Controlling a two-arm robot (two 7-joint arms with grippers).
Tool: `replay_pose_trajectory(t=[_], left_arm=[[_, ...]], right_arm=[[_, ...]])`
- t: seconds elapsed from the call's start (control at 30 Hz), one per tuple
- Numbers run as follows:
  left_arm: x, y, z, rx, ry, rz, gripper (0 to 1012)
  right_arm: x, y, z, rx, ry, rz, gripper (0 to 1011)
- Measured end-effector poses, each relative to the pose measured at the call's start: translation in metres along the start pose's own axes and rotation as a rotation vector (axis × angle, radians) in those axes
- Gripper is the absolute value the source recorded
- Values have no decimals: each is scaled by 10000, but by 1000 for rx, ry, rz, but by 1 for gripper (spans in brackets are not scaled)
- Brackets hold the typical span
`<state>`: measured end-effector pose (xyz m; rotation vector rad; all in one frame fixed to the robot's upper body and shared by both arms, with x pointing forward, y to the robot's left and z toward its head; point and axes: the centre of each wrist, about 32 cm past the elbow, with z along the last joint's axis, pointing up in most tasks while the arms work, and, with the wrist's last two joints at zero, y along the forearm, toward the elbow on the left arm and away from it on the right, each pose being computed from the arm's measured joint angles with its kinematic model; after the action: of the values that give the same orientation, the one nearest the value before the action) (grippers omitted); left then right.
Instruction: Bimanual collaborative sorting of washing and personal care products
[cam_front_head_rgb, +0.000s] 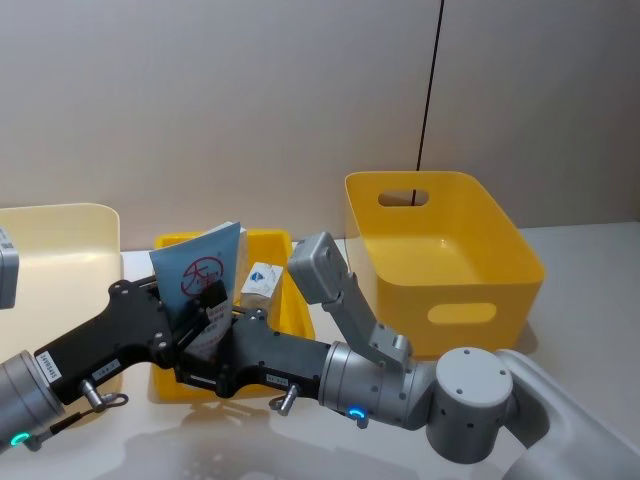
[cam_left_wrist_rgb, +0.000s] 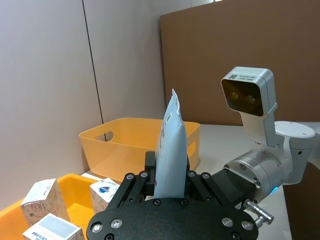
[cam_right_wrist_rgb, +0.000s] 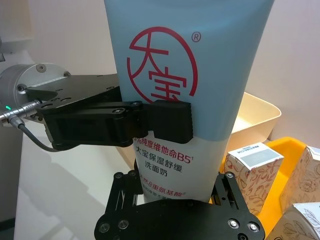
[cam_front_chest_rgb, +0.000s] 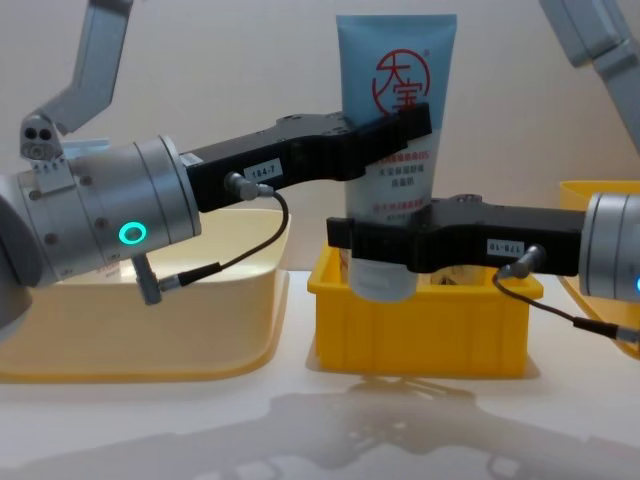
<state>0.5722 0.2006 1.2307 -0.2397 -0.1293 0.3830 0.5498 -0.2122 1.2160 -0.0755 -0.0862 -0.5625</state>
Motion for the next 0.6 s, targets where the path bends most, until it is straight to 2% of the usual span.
replay_pose_trajectory(t=[0.13,0.2,0.23,0.33,0.4,0.5,0.53,0.6], left_arm=[[-2,-3,-1,0,0,-1,267],[-3,-4,-1,-1,1,-1,340],[-3,-4,-1,-1,1,-1,340],[-3,-5,-2,-1,1,-2,433],[-3,-5,-2,-1,1,-2,536],[-3,-4,-1,-1,1,-1,595],[-2,-4,-1,-1,1,-1,657],[-2,-4,-1,-1,0,-1,696]], right_arm=[[-2,9,-2,0,0,2,604],[-2,14,-2,0,-1,4,594],[-1,15,-1,0,-1,4,591],[-1,18,-1,0,-1,5,570],[0,20,-1,0,-1,5,556],[1,22,-1,0,-2,5,544],[0,23,-1,1,-2,6,538],[1,23,-1,1,-2,6,531]])
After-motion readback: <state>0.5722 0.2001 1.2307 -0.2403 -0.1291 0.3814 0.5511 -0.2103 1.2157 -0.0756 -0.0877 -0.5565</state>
